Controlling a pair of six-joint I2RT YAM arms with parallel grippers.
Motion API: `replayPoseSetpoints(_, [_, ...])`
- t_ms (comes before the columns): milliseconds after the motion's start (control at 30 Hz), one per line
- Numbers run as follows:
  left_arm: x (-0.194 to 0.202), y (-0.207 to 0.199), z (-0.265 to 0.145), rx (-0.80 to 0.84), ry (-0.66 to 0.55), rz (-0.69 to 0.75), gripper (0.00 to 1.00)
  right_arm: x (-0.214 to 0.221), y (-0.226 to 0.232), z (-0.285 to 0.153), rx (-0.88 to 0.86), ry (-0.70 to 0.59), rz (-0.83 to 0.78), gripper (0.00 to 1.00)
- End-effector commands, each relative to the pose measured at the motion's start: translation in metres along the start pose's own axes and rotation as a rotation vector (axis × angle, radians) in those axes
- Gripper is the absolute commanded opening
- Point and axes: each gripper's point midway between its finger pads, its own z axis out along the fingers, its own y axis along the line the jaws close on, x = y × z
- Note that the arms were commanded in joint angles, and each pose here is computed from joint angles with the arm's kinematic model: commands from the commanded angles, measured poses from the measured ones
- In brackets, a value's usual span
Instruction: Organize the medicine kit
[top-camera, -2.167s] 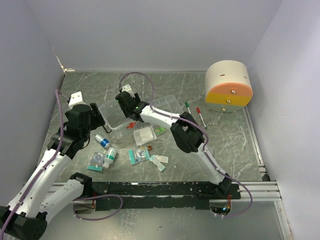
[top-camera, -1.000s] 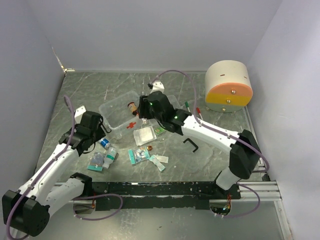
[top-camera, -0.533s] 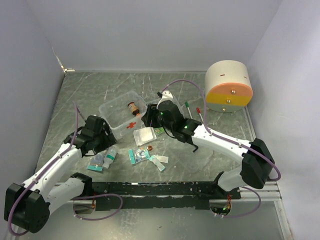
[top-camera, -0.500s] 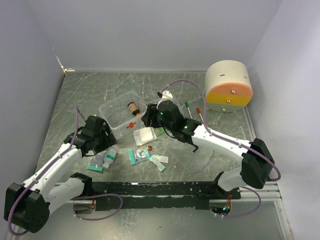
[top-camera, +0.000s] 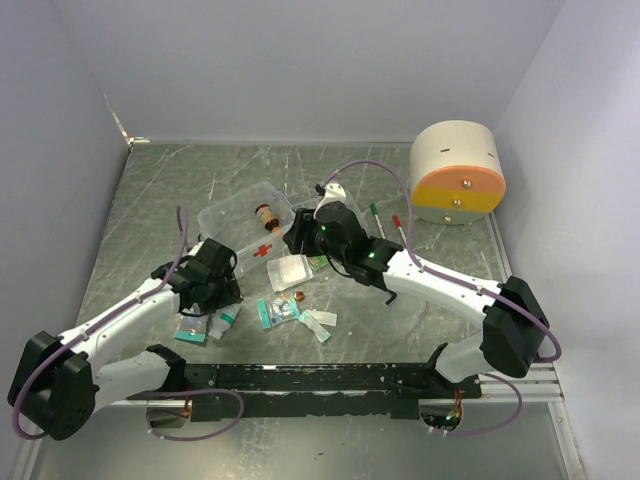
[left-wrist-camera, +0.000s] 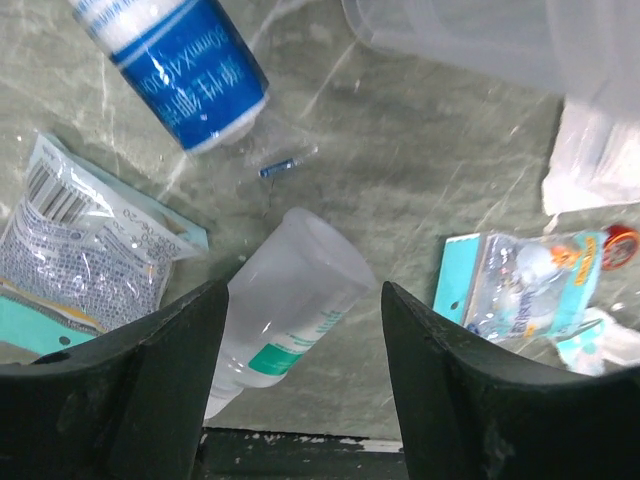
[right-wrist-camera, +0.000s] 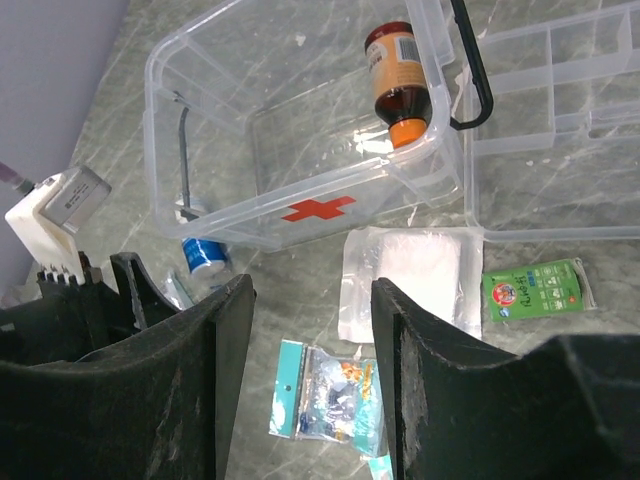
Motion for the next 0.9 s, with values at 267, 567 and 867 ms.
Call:
replayPoseSetpoints(267, [0.029,0.002,0.002,-0.09,0.026,0.118,0.82,0.001,-0.008,0.002,0.026,-0.012,0.02,0.49])
replayPoseSetpoints(567, [0.032,-0.002,0.012,-0.074,0.02,0.151,0.53,0.012,-0.015,0.0,0.029,0.005,0.028,0.48])
replayPoseSetpoints(867, [0.035,-0.002,0.018,-0.077,0.03,0.183,0.57,0.013,-0.015,-0.005,0.008,-0.009,0.04,0.48])
